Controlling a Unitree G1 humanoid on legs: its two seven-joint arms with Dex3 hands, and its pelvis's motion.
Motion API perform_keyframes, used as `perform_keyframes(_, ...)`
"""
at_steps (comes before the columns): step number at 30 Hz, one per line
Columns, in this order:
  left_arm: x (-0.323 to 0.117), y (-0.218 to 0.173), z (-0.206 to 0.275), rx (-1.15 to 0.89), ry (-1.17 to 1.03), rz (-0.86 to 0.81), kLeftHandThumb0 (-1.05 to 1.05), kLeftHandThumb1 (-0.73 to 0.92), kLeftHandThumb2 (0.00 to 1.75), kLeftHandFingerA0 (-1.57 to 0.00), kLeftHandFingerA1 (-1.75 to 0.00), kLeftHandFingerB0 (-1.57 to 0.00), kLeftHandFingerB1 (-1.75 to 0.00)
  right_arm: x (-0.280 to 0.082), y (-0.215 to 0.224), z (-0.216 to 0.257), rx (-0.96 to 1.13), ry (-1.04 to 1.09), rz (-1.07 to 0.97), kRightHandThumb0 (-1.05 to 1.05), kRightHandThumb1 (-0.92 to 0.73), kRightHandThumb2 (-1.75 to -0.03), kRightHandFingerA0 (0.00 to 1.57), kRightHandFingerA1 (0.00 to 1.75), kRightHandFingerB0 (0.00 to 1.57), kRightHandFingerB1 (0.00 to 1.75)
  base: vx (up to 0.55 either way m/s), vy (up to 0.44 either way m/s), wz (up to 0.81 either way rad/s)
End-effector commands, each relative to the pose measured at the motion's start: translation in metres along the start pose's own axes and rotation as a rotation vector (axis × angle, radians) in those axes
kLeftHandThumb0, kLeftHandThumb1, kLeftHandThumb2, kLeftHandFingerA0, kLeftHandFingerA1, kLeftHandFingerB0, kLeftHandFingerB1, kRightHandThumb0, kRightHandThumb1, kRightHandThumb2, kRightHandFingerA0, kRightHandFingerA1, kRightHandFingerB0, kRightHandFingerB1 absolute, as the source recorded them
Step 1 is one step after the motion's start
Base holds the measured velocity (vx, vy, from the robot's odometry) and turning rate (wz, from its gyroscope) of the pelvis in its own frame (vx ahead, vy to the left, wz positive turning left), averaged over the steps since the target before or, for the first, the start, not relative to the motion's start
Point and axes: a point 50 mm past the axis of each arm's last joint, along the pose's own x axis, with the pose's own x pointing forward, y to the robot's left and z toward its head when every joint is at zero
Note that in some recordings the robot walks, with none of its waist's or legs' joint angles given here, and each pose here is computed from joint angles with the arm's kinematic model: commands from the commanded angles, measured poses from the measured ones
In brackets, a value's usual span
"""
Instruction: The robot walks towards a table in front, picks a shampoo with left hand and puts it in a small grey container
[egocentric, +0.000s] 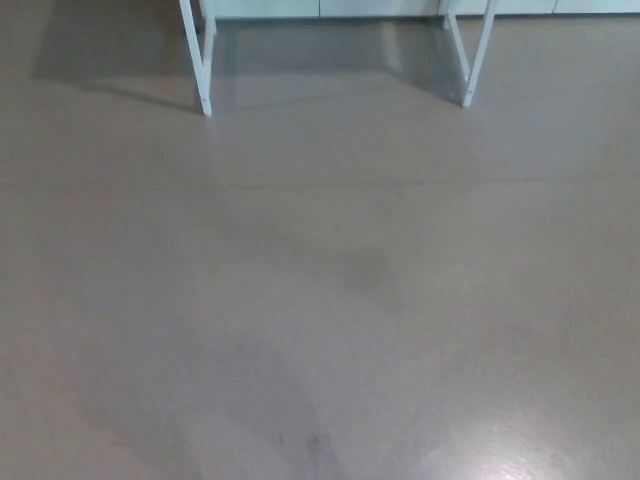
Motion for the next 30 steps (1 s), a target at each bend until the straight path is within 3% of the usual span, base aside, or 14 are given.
perform_keyframes(1,-0.001,0.003,0.005,-0.010,-0.060,-0.022,-0.11,0.55,0.58,-0.55,-0.44,-0.49,-0.41,-0.001,-0.009,0.003,0.003,-0.041,-0.016,-0.16,-0.61,-0.58,0.64,0.45,0.52,0.40,0.03,-0.019,0.44)
perform_keyframes(18,-0.011,0.006,-0.024,-0.016,0.003,-0.035,-0.13,0.56,0.58,-0.51,-0.44,-0.47,-0.41,-0.012,-0.014,-0.024,-0.064,-0.002,-0.008,-0.23,-0.59,-0.58,0.64,0.45,0.51,0.40,0.16,0.150,-0.07)
perform_keyframes(25,-0.015,0.010,-0.033,0.009,0.020,-0.032,-0.12,0.61,0.57,-0.58,-0.46,-0.47,-0.40,-0.014,-0.012,-0.031,-0.079,0.022,0.005,-0.23,-0.60,-0.58,0.64,0.45,0.52,0.40,0.28,-0.088,0.12)
perform_keyframes(30,-0.017,0.011,-0.040,0.017,0.036,-0.027,-0.13,0.54,0.56,-0.63,-0.48,-0.51,-0.42,-0.017,-0.013,-0.038,-0.097,0.030,0.010,-0.25,-0.60,-0.57,0.69,0.48,0.52,0.40,0.40,-0.224,0.26)
